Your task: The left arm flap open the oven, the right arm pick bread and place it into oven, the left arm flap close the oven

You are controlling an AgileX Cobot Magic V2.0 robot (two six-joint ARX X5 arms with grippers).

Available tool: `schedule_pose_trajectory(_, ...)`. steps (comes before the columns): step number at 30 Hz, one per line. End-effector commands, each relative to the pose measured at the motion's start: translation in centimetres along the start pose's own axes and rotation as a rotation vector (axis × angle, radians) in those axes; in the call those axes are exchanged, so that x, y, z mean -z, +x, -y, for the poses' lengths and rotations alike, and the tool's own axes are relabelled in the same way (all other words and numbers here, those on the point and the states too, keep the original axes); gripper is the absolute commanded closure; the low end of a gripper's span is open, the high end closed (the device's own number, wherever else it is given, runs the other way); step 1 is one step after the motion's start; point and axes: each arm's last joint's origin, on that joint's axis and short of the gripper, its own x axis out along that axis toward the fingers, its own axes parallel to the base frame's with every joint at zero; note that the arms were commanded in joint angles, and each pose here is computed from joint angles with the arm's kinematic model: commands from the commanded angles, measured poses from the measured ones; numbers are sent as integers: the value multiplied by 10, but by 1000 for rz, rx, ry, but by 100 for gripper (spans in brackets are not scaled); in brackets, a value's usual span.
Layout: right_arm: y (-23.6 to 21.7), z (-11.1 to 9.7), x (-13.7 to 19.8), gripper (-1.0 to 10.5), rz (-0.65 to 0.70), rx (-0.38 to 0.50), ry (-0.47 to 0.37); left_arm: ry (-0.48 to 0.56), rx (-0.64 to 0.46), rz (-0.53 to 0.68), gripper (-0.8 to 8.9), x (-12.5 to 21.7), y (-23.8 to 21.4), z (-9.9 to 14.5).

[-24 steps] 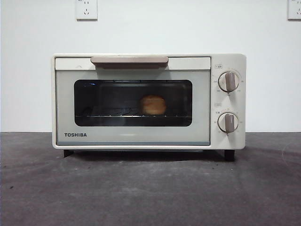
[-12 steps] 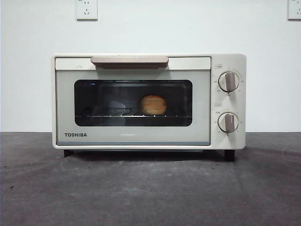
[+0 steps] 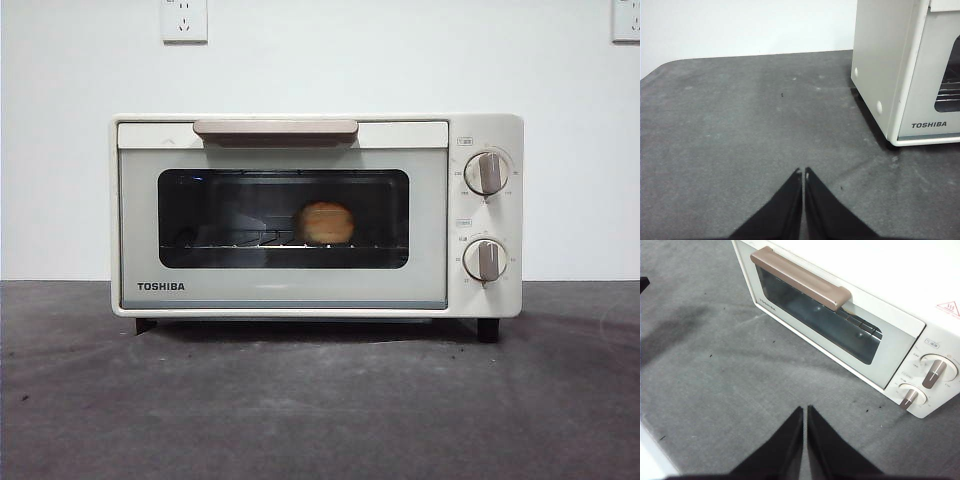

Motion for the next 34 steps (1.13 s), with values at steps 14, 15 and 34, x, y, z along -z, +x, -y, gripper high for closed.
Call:
schedule_pose_trajectory(14,-35,48,15,938,313,143,119,-4,-2,-26,794,7,2,0)
schedule_pose_trajectory(15,-37,54,22,938,346,183,132,-4,-2,-26,794,7,2,0)
schedule_pose_trajectory(34,-6,83,161,938,656,540,127,-4,-2,-26,794,7,2,0)
